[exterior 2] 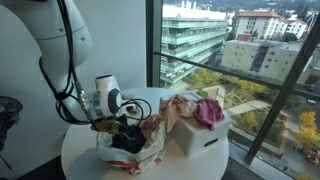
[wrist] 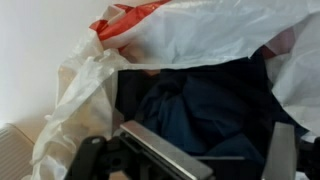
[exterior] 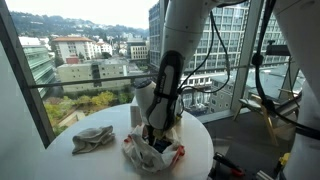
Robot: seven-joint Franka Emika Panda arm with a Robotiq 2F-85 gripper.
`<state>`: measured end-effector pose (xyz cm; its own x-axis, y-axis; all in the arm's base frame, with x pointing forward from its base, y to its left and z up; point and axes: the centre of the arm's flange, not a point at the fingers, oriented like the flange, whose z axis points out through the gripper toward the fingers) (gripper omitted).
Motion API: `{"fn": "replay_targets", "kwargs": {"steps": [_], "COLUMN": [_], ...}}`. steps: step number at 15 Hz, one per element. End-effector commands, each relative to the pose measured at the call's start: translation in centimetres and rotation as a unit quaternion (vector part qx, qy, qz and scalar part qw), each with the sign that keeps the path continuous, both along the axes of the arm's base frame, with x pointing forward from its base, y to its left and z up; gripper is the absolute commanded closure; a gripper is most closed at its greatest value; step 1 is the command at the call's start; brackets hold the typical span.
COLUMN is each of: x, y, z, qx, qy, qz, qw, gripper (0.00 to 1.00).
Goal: Take the blue shirt out of the plastic bag
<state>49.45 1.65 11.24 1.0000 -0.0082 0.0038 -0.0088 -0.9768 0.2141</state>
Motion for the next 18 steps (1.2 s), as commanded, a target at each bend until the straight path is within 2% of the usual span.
{"fn": "replay_targets", "kwargs": {"steps": [1,7,8,9,13,16,18], "x": [1.6,2.0,2.0,2.1,2.3,2.3,2.2], "y": [-0.3,-1.7,-1.8,-1.8,-1.8,-2.0,-2.1], "z": [-1.7,-4.5,-4.8,-4.9,-5.1,-4.5,-4.2], "qx": [0.010,-0.013,-0.014,-0.014,-0.009,0.001,0.006], "qy": [-0.001,-0.008,-0.009,-0.007,-0.005,-0.004,-0.004], "qz": [0.005,0.001,-0.001,-0.001,-0.013,-0.025,-0.033], "qw": [0.9999,0.9999,0.9999,0.9999,0.9999,0.9997,0.9994], "gripper": [0.00,0.00,0.06,0.26,0.58,0.79,0.85]}}
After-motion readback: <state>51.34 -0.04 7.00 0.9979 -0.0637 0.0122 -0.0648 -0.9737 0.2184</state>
